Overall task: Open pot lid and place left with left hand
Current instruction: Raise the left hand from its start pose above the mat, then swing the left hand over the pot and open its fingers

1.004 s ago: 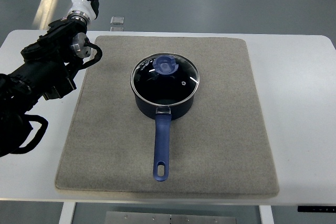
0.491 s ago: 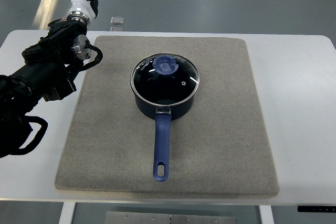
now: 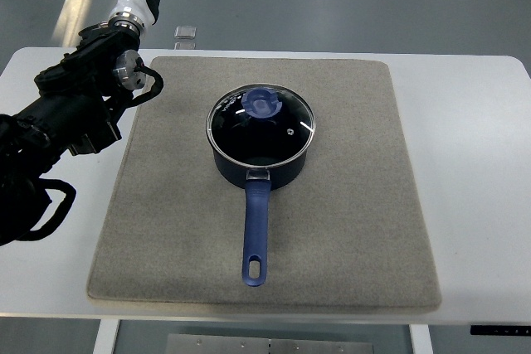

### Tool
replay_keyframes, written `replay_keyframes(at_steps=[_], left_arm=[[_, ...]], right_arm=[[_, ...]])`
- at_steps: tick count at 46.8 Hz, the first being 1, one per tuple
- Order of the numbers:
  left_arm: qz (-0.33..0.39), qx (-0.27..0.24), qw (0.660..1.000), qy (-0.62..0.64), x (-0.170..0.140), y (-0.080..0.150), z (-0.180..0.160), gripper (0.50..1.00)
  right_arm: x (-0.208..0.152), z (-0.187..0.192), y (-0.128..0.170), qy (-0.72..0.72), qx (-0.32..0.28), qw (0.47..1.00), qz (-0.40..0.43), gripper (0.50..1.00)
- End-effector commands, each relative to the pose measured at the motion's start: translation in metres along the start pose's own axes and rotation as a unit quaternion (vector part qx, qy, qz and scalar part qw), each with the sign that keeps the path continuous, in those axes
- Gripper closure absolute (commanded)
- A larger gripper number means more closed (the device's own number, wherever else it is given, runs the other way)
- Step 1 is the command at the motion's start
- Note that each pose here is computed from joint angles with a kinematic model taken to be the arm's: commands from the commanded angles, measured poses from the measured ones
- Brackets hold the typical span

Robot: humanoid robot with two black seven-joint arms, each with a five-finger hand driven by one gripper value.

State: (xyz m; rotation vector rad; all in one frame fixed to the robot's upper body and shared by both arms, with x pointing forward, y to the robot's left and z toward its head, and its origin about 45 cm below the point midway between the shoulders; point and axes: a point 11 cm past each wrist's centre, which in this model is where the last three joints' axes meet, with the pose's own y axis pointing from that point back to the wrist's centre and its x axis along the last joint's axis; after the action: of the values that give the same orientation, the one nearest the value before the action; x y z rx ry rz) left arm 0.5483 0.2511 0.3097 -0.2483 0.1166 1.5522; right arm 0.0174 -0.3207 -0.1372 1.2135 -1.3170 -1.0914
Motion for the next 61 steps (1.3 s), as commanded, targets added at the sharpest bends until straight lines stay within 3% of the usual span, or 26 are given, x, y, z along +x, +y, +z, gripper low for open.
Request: replay_keyframes(at_steps=[1, 13, 21, 29, 46, 52, 61], left_arm=[[-0.032, 0.004, 0.999, -0.022, -0.009, -0.004, 0.01, 0.512], [-0.145, 0.026, 0.971, -0.187, -0.038, -0.007, 0.017, 0.512], [-0.214, 0.039, 0.949, -0.228, -0.04, -0.007, 0.033, 0.512], [-0.306, 0.074, 0.897, -0.311, -0.05, -0.001, 0.039, 0.512], [-0.376, 0.101, 0.82, -0.419, -0.061, 0.003, 0.062, 0.512], [-0.407, 0.082, 0.786, -0.457, -0.076, 0.006, 0.068, 0.512], [-0.493, 0.052, 0.701, -0.512, -0.103, 0.024, 0.066, 0.512]], right_arm=[[0.0, 0.0, 0.0, 0.0, 0.0, 1.0, 0.0, 0.585], [0.0, 0.0, 0.0, 0.0, 0.0, 1.0, 0.0, 0.585], [0.0, 0.0, 0.0, 0.0, 0.0, 1.0, 0.0, 0.585], [0.0, 0.0, 0.0, 0.0, 0.0, 1.0, 0.0, 0.585], [0.0, 0.0, 0.0, 0.0, 0.0, 1.0, 0.0, 0.585], [0.0, 0.0, 0.0, 0.0, 0.0, 1.0, 0.0, 0.585], [0.0, 0.0, 0.0, 0.0, 0.0, 1.0, 0.0, 0.585]])
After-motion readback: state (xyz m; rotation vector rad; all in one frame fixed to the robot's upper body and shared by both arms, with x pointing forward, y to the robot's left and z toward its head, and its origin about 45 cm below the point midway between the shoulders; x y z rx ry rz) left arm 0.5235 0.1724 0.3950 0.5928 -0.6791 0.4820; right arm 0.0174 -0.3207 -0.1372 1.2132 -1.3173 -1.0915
